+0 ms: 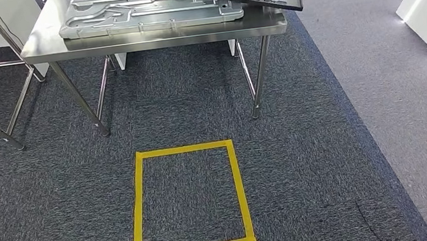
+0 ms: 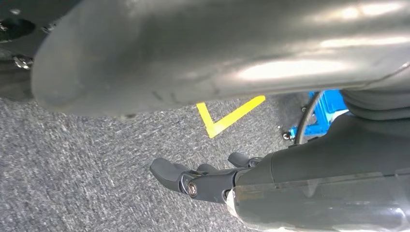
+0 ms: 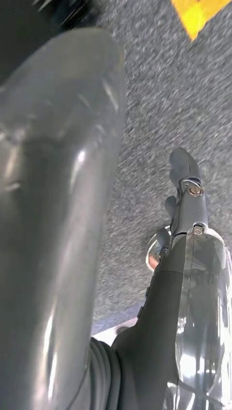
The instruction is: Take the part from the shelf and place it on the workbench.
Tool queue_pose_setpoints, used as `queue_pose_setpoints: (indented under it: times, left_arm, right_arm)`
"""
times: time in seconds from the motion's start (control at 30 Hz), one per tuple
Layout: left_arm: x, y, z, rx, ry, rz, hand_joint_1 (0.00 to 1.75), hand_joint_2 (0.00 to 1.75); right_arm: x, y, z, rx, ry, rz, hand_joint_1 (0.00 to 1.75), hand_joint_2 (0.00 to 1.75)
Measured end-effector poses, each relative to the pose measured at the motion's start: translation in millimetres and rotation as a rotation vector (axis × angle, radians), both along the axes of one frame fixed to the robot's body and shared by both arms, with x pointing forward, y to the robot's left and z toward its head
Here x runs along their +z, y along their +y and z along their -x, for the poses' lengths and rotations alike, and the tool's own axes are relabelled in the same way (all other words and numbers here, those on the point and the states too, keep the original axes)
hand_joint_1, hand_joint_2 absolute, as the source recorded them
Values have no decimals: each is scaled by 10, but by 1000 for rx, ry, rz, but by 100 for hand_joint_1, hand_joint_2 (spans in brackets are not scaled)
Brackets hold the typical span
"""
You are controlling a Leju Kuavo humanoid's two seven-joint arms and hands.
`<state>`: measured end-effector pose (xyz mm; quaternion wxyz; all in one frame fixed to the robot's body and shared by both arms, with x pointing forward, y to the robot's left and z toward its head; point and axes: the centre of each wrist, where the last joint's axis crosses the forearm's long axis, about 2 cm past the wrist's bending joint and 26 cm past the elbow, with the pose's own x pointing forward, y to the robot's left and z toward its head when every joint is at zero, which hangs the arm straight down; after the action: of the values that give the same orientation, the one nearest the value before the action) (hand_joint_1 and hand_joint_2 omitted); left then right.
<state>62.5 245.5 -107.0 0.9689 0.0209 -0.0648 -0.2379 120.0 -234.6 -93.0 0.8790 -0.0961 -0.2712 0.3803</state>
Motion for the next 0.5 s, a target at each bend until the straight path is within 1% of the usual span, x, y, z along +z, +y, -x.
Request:
queue_pose_setpoints:
  times: [0.17,0.33,0.47,0.5]
  left_arm:
    - [6,-7,-38,-9,-8,0,0,0]
    - [4,-1,-24,-7,-6,-1,0,0]
    - [-1,5,6,2,-1,-3,0,0]
    - [-2,12,5,18,-3,-7,0,0]
  right_arm:
    - [-10,-11,34,14,19,25,0,0]
    - [-12,-2,45,25,26,33,0,0]
    - [-16,-2,60,28,35,37,0,175]
    - [-16,-1,61,28,35,37,0,175]
